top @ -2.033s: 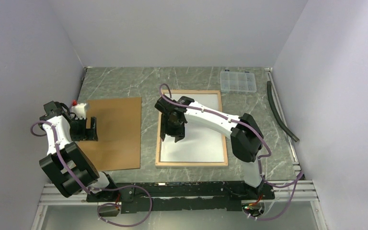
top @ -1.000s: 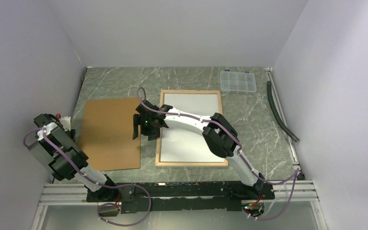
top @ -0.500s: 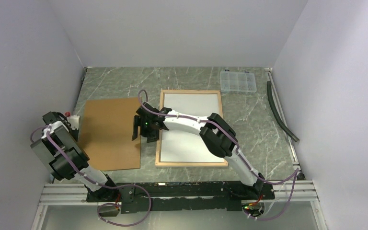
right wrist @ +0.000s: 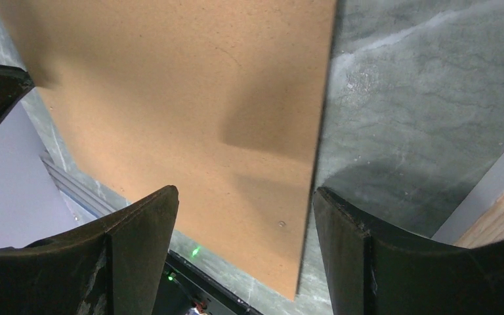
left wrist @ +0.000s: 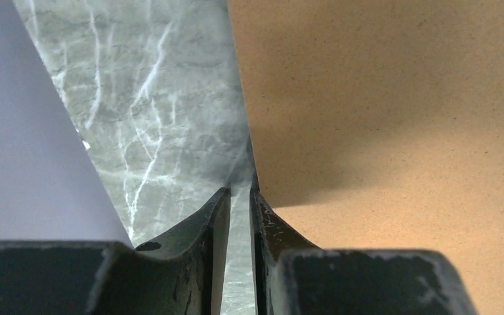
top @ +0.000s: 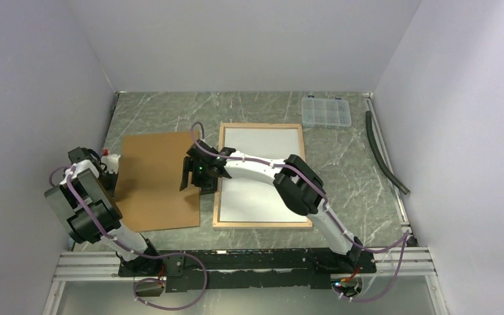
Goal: Put the photo into the frame
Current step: Pick up the photo frame item at the center of the board.
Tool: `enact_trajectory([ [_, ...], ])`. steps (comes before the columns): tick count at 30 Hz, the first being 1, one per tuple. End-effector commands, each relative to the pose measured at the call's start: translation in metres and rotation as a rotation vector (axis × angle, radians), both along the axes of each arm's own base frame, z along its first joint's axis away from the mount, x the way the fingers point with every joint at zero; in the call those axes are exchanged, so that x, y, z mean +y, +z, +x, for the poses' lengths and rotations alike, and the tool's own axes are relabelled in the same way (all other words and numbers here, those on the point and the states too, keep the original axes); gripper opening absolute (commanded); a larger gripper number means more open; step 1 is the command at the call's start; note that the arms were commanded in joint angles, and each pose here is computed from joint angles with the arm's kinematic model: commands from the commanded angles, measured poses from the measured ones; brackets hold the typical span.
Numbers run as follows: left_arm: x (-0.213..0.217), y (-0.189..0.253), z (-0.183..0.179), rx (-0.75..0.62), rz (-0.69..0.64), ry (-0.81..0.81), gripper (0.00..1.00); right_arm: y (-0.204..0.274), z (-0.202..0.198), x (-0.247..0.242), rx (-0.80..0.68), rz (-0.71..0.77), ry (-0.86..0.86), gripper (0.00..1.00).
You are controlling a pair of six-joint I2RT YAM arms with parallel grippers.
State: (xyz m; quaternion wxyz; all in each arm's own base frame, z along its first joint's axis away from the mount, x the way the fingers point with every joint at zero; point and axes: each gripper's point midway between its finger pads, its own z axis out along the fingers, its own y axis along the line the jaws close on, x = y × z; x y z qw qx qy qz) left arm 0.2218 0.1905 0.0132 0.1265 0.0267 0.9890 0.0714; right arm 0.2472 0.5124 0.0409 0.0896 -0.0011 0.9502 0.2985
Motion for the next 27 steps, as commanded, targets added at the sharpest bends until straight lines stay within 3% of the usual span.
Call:
enact_trajectory([
  [1, -0.059, -0.030, -0.025, 0.094, -0.242, -0.035, 0.24, -0.012, 0.006, 0.001, 0.010, -0.004, -0.030, 0.80],
  [7, -0.059, -0.040, -0.028, 0.117, -0.238, -0.040, 0.22, 0.005, 0.006, 0.015, 0.039, 0.112, -0.025, 0.79],
  [18, -0.073, -0.037, -0.021, 0.128, -0.239, -0.086, 0.18, 0.131, -0.007, 0.054, 0.013, 0.557, 0.106, 0.77],
  [27, -0.076, -0.043, -0.025, 0.156, -0.264, -0.088, 0.16, 0.181, -0.021, 0.056, -0.010, 0.748, 0.171, 0.75],
])
